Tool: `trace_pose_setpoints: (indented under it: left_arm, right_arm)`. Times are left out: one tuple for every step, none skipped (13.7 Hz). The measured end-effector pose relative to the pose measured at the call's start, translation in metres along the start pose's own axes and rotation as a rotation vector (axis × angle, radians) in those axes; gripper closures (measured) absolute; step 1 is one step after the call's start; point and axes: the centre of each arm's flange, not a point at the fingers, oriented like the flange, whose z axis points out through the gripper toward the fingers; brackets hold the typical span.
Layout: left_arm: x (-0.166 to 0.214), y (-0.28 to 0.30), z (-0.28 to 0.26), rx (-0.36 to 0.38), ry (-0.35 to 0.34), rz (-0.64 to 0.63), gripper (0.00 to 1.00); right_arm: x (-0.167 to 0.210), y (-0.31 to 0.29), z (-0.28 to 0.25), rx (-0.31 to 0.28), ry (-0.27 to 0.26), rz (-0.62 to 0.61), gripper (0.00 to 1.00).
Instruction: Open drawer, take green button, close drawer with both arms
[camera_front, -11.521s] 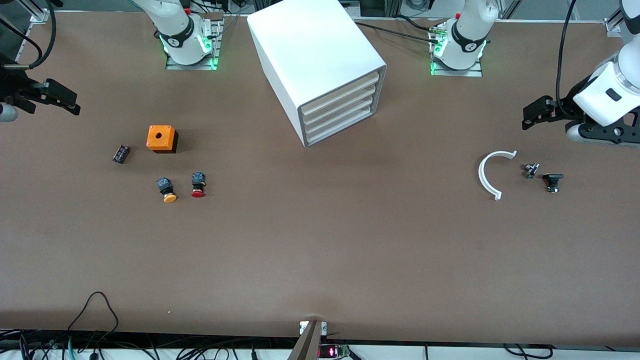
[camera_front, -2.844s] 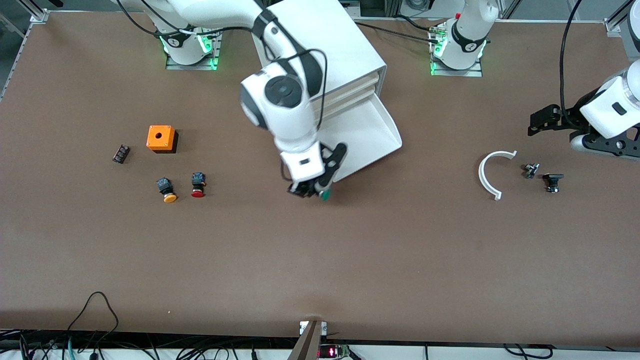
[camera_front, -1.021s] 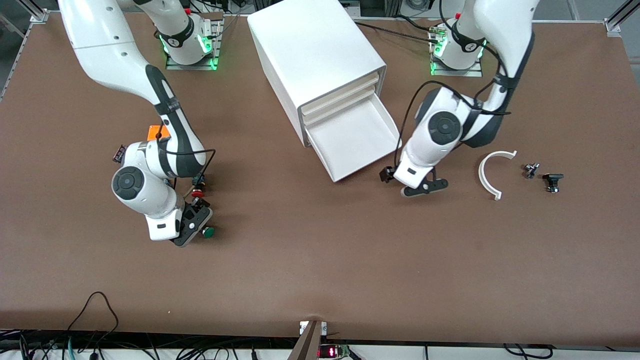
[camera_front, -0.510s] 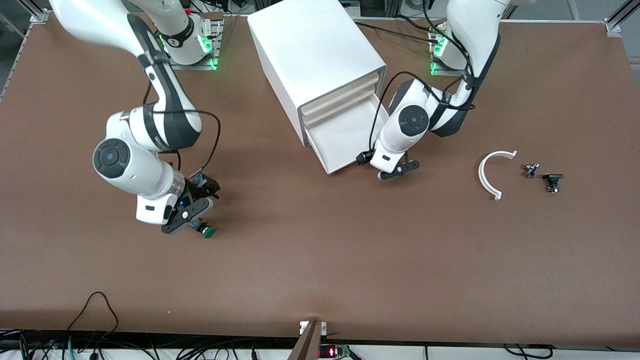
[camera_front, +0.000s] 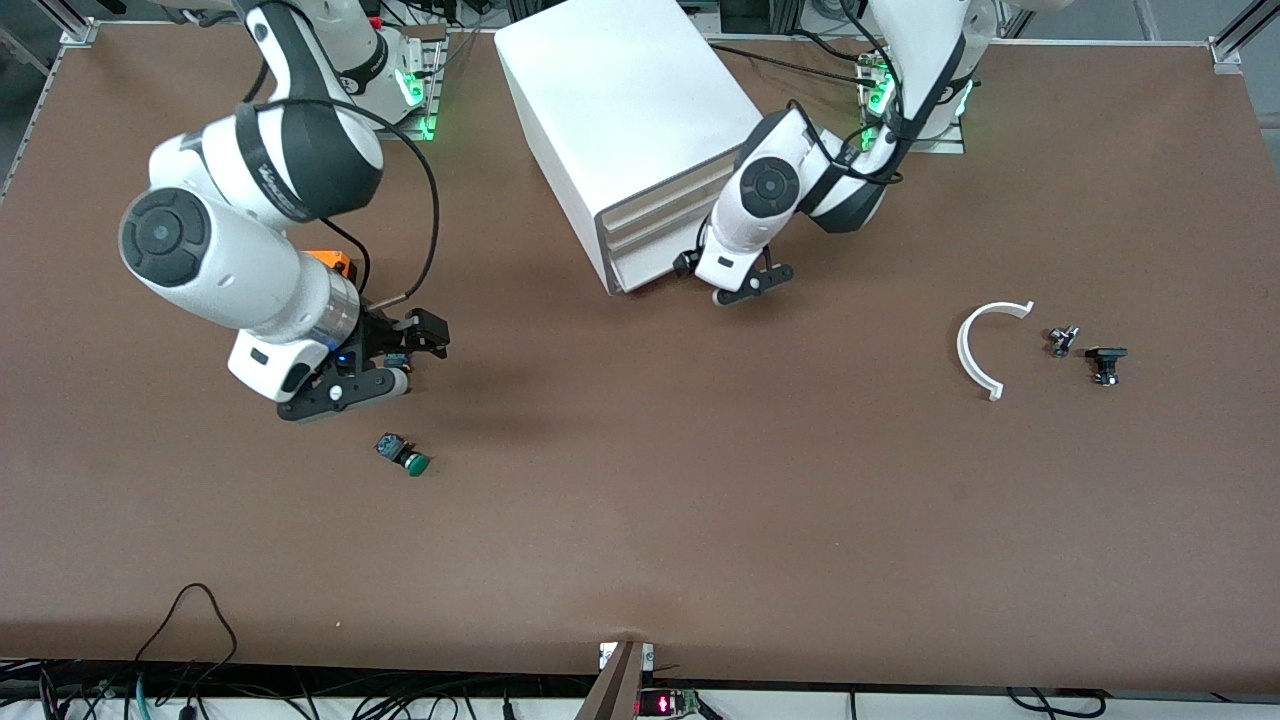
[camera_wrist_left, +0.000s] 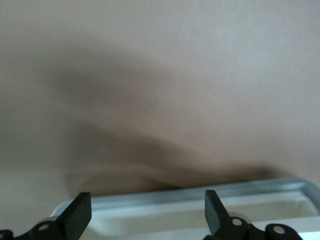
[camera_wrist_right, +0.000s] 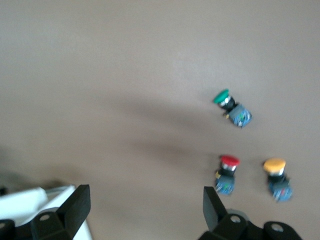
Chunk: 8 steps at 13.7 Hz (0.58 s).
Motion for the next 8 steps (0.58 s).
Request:
trace_pose_setpoints:
  left_arm:
    - [-0.004, -0.002, 0.002, 0.006, -0.002, 0.001, 0.0]
    - [-0.005, -0.005, 0.003, 0.012, -0.004, 0.0, 0.0]
    - [-0.006, -0.007, 0.004, 0.017, -0.005, 0.0, 0.0]
    - [-0.008, -0.008, 0.005, 0.021, -0.008, 0.004, 0.0]
    - [-0.016, -0.006, 0.006, 0.027, -0.015, 0.013, 0.0]
    - [-0.027, -0.003, 0.008, 0.031, -0.021, 0.016, 0.0]
    - [-0.032, -0.001, 0.008, 0.029, -0.02, -0.003, 0.0]
    - [-0.032, -0.001, 0.006, 0.027, -0.019, -0.011, 0.0]
  right_arm:
    - [-0.006, 0.001, -0.009, -0.002, -0.018, 0.081, 0.0]
    - [-0.013, 0.006, -0.017, -0.013, -0.05, 0.155, 0.0]
    - [-0.021, 0.014, -0.025, -0.036, -0.087, 0.202, 0.0]
    - [-0.028, 0.023, -0.032, -0.073, -0.111, 0.224, 0.0]
    - [-0.033, 0.033, -0.04, -0.105, -0.115, 0.242, 0.0]
    - [-0.035, 0.045, -0.049, -0.123, -0.107, 0.266, 0.0]
    - [-0.037, 0.063, -0.058, -0.129, -0.097, 0.294, 0.0]
    - [-0.039, 0.084, -0.068, -0.131, -0.083, 0.325, 0.0]
